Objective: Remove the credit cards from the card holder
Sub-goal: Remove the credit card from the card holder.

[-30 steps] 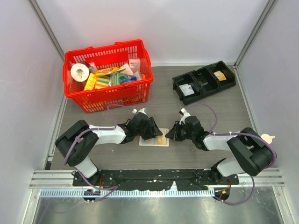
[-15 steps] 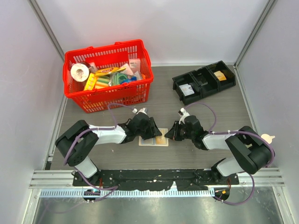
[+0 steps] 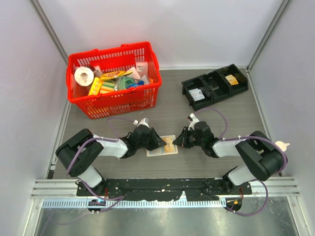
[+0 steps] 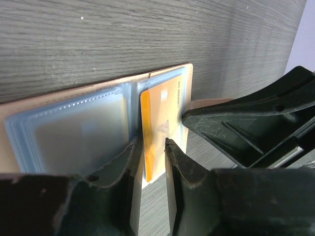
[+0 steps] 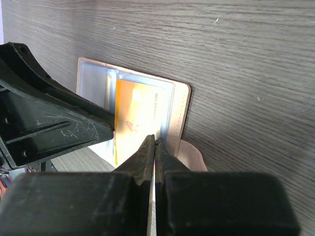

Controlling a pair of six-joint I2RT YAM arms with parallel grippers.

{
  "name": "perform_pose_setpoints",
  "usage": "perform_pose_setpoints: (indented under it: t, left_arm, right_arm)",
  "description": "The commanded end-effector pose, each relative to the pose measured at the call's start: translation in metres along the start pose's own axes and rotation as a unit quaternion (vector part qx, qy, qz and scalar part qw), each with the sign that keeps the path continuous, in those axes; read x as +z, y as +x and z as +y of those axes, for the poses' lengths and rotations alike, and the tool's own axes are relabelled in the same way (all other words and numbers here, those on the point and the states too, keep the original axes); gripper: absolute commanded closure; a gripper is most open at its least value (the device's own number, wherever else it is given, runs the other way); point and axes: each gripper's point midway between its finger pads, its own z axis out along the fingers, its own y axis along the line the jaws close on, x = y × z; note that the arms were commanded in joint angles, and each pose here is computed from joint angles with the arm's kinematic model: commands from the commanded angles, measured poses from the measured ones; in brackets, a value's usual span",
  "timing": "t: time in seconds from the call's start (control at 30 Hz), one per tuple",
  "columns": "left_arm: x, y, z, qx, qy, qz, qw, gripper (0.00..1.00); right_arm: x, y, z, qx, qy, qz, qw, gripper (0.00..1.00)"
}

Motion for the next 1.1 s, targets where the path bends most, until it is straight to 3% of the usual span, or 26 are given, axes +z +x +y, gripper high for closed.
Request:
perform_pose_setpoints:
  t: [0.0,0.33,0.8,0.83,0.9,0.97,1.07]
  left_arm:
    - [-0.011,-0.009,-0.039,-0.008,0.082,-0.019,0.996,0.77]
    - [-0.021,-0.013,-0.047,-0.018,0.113,-0.036,0.993,1.0]
    - [-0.03,-0.003,0.003,-0.025,0.029,-0.035,0.999,1.0]
    - [-0.03,-0.003,0.005,-0.025,0.025,-0.036,0.999,0.98]
    - [-0.028,-0.002,0.005,-0.024,0.023,-0.033,0.999,0.77]
    - [-0.025,-0.003,0.004,-0.025,0.019,-0.031,0.999,0.64]
    - [-0.022,-0.004,0.002,-0.026,0.022,-0.033,0.999,0.55]
  right_arm:
    - [-0.002,0.034,-0.034,0.014,0.063,0.052,0.997,0.97]
    - [-0.002,0.036,-0.037,0.015,0.07,0.054,0.996,0.97]
    - [0.0,0.038,-0.041,0.014,0.076,0.057,0.995,0.98]
    - [0.0,0.039,-0.041,0.014,0.076,0.059,0.995,0.98]
    - [0.0,0.039,-0.04,0.014,0.075,0.06,0.995,0.98]
    - [0.001,0.038,-0.04,0.013,0.073,0.059,0.996,0.98]
    - [0.0,0.037,-0.039,0.014,0.072,0.059,0.996,0.98]
